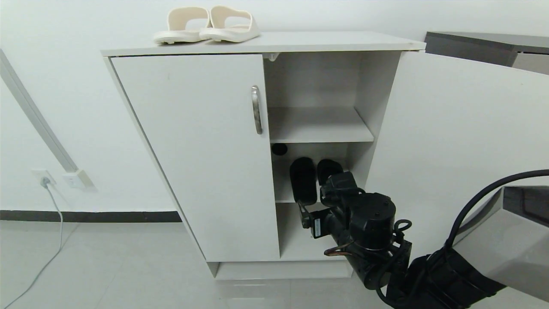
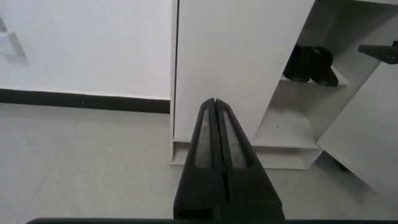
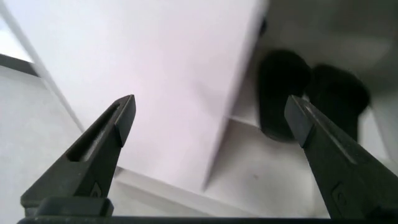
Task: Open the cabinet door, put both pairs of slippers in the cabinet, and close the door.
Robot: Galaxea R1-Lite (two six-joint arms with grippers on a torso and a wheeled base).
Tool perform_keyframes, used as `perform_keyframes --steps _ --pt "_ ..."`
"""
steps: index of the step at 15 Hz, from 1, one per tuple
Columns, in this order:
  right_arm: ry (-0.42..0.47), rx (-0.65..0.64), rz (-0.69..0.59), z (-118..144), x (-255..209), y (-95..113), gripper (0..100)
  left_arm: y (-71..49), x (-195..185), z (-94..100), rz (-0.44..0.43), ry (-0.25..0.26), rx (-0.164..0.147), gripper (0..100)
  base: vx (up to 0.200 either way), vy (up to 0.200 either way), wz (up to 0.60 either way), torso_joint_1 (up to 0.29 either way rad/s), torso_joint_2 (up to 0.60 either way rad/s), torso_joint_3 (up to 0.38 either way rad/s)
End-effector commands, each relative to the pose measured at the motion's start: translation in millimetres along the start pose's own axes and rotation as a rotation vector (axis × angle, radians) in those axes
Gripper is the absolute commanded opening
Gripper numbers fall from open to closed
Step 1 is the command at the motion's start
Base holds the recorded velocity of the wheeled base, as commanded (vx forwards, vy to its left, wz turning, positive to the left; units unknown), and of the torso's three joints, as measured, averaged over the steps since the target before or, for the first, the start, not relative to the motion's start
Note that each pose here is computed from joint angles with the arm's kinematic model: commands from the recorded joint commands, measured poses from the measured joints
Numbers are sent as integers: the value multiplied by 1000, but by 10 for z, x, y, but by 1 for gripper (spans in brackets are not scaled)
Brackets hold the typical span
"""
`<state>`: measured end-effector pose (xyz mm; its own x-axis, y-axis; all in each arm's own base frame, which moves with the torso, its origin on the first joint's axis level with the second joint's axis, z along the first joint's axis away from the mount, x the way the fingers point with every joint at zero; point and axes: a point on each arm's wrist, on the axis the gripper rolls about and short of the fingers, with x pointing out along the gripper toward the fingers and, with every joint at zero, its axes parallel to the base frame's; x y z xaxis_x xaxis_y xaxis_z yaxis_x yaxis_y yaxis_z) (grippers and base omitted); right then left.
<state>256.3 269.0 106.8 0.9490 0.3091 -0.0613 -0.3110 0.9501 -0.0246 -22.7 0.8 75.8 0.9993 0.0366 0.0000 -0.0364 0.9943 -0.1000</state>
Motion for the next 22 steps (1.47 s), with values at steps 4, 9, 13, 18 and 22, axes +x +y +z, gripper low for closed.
perform_keyframes --steps 4,9,13,18,22 --pt "4 -16 0 -65 4 -2 100 0 0 -1 2 0 -3 0 0 0 0 0 0 0" --pt "4 -18 -6 -69 6 -3 100 0 -1 3 2 -2 -3 0 0 40 0 0 1 1" --pt "4 -18 -8 -69 6 -3 100 0 -1 3 2 -2 -3 0 0 200 0 5 -1 1" --pt "1 -19 -8 -57 -9 1 100 0 1 -1 2 1 -4 0 0 200 0 0 -3 3" --pt "-31 -47 -5 -54 -30 -11 100 0 0 4 2 0 -4 0 0 200 0 0 5 2"
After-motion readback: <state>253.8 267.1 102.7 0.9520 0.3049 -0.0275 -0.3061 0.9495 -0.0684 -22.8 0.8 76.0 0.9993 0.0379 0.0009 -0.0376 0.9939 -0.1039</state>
